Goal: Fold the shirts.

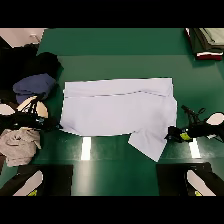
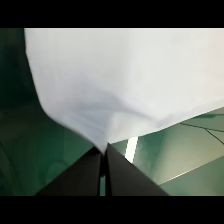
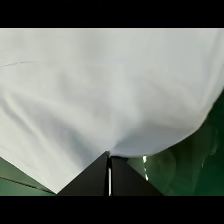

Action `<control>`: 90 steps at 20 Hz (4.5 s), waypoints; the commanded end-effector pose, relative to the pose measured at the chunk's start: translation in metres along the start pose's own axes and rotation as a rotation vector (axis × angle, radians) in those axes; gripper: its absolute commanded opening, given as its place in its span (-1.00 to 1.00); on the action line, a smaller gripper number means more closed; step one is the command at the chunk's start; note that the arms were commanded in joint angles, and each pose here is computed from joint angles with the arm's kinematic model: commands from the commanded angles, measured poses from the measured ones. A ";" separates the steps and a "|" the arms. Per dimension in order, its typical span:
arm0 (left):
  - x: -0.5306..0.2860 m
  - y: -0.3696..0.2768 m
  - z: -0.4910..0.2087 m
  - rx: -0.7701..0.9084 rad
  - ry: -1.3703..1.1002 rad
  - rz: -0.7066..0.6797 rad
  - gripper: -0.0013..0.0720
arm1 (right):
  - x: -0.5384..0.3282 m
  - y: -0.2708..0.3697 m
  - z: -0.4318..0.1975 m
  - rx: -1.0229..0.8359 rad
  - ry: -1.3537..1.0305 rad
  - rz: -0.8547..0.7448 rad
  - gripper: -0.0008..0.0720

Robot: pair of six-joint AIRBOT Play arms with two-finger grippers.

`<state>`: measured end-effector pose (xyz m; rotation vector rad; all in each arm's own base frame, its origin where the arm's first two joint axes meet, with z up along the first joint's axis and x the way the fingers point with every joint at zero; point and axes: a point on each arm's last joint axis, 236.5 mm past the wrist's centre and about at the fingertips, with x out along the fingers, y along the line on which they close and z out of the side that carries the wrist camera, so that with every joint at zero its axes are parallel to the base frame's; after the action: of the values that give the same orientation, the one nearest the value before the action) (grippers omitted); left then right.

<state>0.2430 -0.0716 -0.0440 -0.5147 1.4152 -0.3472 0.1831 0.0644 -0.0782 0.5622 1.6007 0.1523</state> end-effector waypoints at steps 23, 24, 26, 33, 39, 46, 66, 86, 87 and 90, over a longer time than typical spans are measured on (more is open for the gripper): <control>-0.065 -0.058 0.088 -0.004 -0.446 -0.132 -0.89 | -0.159 0.015 0.152 -0.205 -0.445 -0.258 -0.94; -0.065 -0.055 0.097 -0.009 -0.446 -0.128 -0.89 | -0.160 0.016 0.164 -0.205 -0.456 -0.259 -0.94; -0.058 -0.048 0.115 -0.019 -0.427 -0.124 -0.89 | -0.162 0.017 0.186 -0.205 -0.482 -0.259 -0.94; 0.009 -0.057 0.159 0.063 -0.300 -0.124 -0.89 | -0.144 0.010 0.241 -0.191 -0.457 -0.261 -0.93; 0.002 -0.047 0.205 -0.002 -0.430 -0.088 -0.89 | -0.122 0.011 0.271 -0.169 -0.424 -0.217 -0.59; 0.007 -0.057 0.185 0.015 -0.337 -0.124 0.20 | -0.145 0.027 0.277 -0.220 -0.420 -0.170 0.15; 0.037 -0.114 0.122 0.112 -0.090 -0.211 -0.89 | -0.055 -0.041 0.247 -0.028 -0.048 0.359 0.91; 0.061 -0.251 0.159 0.338 -0.169 -0.290 -0.90 | -0.109 0.127 0.230 -0.375 -0.104 0.475 -0.94; 0.076 -0.264 0.156 0.363 -0.152 -0.297 -0.90 | -0.118 0.148 0.226 -0.420 -0.106 0.470 -0.94; 0.124 -0.286 0.150 0.400 -0.097 -0.301 -0.89 | -0.139 0.208 0.212 -0.556 -0.127 0.460 -0.94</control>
<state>0.4265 -0.3155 0.0327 -0.4407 1.1215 -0.7691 0.4452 0.0931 0.0634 0.5480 1.2526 0.7887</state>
